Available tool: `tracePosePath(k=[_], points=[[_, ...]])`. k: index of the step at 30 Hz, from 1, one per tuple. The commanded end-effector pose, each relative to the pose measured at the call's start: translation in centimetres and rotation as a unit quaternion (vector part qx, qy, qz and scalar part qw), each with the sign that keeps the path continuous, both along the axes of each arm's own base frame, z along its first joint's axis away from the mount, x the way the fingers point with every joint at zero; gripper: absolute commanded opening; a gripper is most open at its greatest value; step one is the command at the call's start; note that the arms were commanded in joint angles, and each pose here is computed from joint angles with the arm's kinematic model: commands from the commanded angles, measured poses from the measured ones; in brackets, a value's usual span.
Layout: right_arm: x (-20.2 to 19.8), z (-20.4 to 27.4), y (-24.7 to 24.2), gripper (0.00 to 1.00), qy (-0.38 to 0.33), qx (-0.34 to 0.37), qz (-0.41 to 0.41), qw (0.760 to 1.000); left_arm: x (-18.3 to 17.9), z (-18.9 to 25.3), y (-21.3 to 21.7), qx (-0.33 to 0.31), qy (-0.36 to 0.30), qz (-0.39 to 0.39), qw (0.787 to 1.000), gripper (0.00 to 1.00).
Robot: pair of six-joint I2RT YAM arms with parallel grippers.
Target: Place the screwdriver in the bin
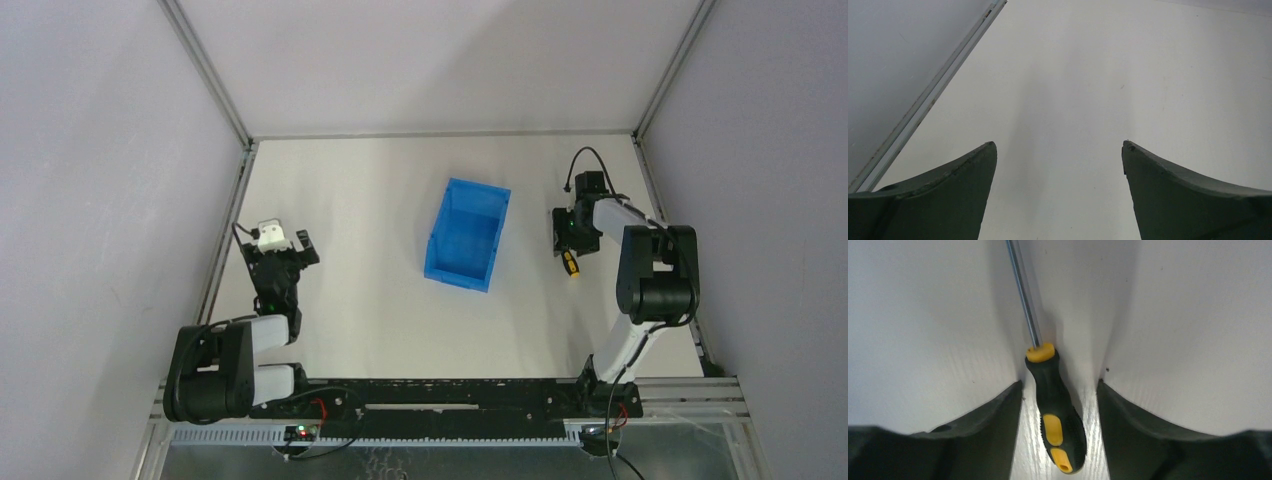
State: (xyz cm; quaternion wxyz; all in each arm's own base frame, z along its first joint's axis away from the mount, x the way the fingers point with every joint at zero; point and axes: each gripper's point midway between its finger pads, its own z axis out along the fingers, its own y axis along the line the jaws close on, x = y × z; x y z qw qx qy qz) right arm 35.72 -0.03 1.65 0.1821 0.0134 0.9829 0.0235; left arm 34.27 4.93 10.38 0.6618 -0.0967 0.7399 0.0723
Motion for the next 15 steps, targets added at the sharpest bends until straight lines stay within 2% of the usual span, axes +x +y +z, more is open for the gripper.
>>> tracePosePath(k=[1, 2, 4, 6, 15], points=[[0.4, 0.0, 0.6, 0.31, 0.005, 0.017, 0.003, 1.0, 1.1, 3.1, 0.2, 0.012, -0.049, 0.003, 0.999, 1.0], [0.7, 0.6, 0.6, 0.16, -0.001, 0.018, -0.002, 1.0, 1.1, 3.1, 0.2, 0.012, -0.049, 0.003, 0.999, 1.0], [1.4, 2.4, 0.6, 0.03, -0.025, 0.02, -0.012, 0.999, 1.1, 3.1, 0.2, 0.012, -0.049, 0.003, 0.999, 1.0], [2.1, 5.4, 0.5, 0.0, -0.059, 0.02, -0.023, 0.998, 1.1, 3.1, 0.2, 0.012, -0.049, 0.002, 0.999, 1.0], [1.6, 17.3, 1.6, 0.0, -0.132, 0.052, -0.074, 0.987, 1.1, 3.1, 0.2, 0.012, -0.049, 0.003, 0.999, 1.0]])
